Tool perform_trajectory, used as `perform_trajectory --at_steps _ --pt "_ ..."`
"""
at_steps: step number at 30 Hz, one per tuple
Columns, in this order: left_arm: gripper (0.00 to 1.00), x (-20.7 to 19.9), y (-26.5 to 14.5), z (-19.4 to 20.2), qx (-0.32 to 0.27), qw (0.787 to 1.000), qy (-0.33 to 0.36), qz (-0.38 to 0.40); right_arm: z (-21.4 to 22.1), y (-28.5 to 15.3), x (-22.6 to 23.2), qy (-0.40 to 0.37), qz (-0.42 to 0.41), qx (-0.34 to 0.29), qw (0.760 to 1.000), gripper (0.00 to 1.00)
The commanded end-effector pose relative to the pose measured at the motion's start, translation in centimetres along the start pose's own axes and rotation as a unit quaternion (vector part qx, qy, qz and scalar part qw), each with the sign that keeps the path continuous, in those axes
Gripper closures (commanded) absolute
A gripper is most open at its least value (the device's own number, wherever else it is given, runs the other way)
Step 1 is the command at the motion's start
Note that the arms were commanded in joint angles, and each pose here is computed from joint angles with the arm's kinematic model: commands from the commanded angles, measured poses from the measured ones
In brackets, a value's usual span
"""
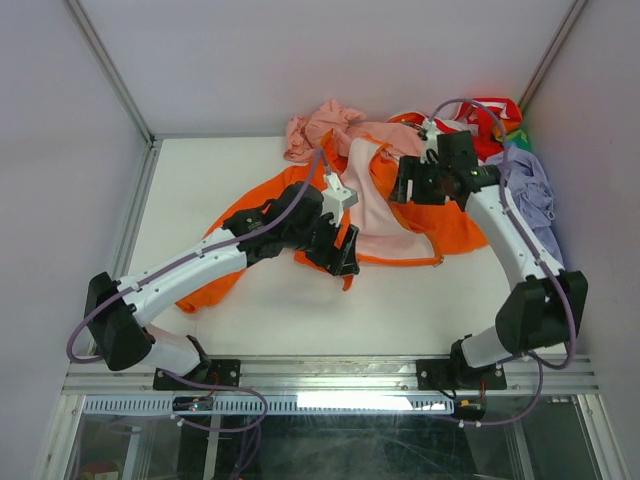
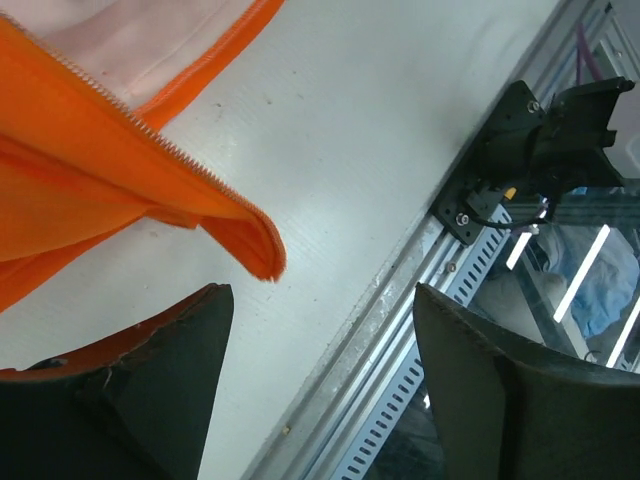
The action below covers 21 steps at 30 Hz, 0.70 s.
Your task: Zip up the jacket
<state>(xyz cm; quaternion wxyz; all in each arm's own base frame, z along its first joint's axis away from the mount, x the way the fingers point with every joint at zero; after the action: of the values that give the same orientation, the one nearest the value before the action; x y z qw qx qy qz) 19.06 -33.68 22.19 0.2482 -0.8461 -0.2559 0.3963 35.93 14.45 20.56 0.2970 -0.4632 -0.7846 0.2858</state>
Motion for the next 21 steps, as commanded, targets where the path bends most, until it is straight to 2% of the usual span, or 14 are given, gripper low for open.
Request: perform_trajectory --at_steps 1,5,8,11,16,18,21 --pt "0.24 -2.7 -0.8 -2.3 -0.029 0.996 0.022 0.075 1.3 -2.3 -1.7 0.003 0.036 -0.030 0.999 0.28" --pt "0.19 0.5 -1.5 -4.6 -0.057 0.997 -0.026 0.049 4.7 -2.4 -4.2 0.013 0.091 -0.009 0.996 0.22" --pt "0.17 4.5 -1.1 -5.7 -0.066 0.994 -0.080 0.030 6.1 -1.6 -4.5 0.008 0.086 -0.005 0.996 0.18" --pt "0.17 7.5 0.7 -6.8 -0.069 0.994 -0.087 -0.010 6.3 -0.2 -4.6 0.006 0.078 -0.010 0.997 0.16" --pt "0.18 11.8 5.3 -8.4 -0.051 0.992 -0.101 -0.049 5.6 2.1 -3.8 -0.021 0.032 -0.030 0.999 0.12" --pt "0.18 14.7 7.6 -7.7 -0.032 0.990 -0.111 -0.087 5.1 2.8 -2.7 -0.032 -0.001 -0.035 0.999 0.12" --pt "0.21 19.8 9.0 -6.2 -0.008 0.976 -0.142 -0.167 4.5 3.9 0.3 -0.049 -0.056 -0.034 0.997 0.16"
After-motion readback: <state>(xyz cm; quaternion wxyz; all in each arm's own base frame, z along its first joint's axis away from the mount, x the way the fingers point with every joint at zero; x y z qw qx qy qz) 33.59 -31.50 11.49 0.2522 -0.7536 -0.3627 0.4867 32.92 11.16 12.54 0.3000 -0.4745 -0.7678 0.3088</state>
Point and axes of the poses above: each gripper's point midway between its finger pads, its own y axis out along the fingers, its own x axis along the line the jaws close on, z = x × y, the point moved 1 cm from there along -y, back along the fingers, and after that the axes turned 11 degrees about -y, right-handed, at the moved point
